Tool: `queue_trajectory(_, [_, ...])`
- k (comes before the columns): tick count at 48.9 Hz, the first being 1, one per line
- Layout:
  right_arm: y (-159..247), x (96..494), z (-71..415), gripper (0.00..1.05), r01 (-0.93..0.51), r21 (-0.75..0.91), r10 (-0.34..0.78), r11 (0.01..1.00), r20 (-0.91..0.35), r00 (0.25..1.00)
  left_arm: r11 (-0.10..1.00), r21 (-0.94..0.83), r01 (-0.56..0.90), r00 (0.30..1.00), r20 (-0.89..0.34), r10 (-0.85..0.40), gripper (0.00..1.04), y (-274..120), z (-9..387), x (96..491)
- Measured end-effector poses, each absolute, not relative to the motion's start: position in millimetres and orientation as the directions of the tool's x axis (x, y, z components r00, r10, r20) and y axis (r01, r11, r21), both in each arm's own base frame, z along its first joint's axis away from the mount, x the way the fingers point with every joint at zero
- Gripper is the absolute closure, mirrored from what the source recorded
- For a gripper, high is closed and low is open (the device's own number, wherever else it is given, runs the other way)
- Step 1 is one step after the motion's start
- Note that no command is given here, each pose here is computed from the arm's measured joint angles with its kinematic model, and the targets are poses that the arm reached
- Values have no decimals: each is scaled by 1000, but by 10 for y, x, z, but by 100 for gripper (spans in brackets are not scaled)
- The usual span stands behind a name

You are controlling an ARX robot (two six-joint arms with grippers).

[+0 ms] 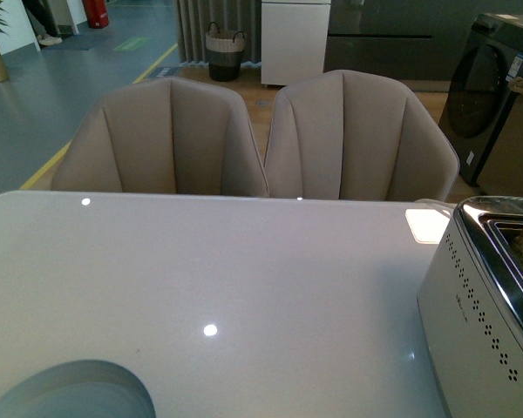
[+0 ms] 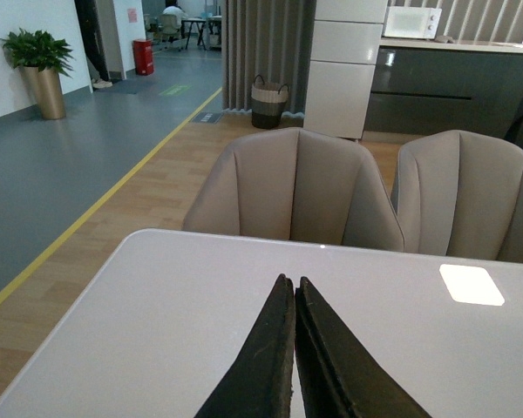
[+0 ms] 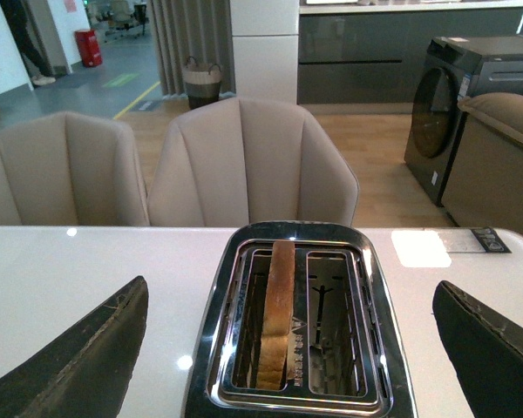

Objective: Left arm holds plate, right arm toasts bread

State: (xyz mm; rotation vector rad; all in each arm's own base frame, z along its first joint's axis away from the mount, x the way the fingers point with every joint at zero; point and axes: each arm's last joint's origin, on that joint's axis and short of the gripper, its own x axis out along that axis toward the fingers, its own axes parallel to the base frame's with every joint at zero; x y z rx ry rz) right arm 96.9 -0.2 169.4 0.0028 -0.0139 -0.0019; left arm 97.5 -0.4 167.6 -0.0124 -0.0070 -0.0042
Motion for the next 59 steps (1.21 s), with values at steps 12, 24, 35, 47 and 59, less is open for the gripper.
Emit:
queue_trajectory(12, [-2, 969, 1694, 9, 2, 3, -2, 1000, 14, 1000, 1000, -12, 4, 1000, 8, -4, 96, -4, 1676, 973])
queue_trajectory(24, [-2, 969, 1694, 9, 2, 3, -2, 1000, 14, 1000, 1000, -12, 4, 1000, 8, -4, 52, -4, 1676, 973])
queue_trajectory(35, [-2, 969, 1694, 9, 2, 3, -2, 1000, 14, 1000, 1000, -12, 4, 1000, 8, -4, 12, -4, 1676, 973])
queue_trajectory(47, [-2, 969, 1694, 9, 2, 3, -2, 1000, 14, 1000, 1000, -10, 4, 1000, 8, -4, 7, -4, 1676, 973])
queue_trajectory(59, [-2, 969, 1694, 9, 2, 3, -2, 1000, 14, 1000, 1000, -10, 4, 1000, 8, -4, 7, -4, 1676, 973])
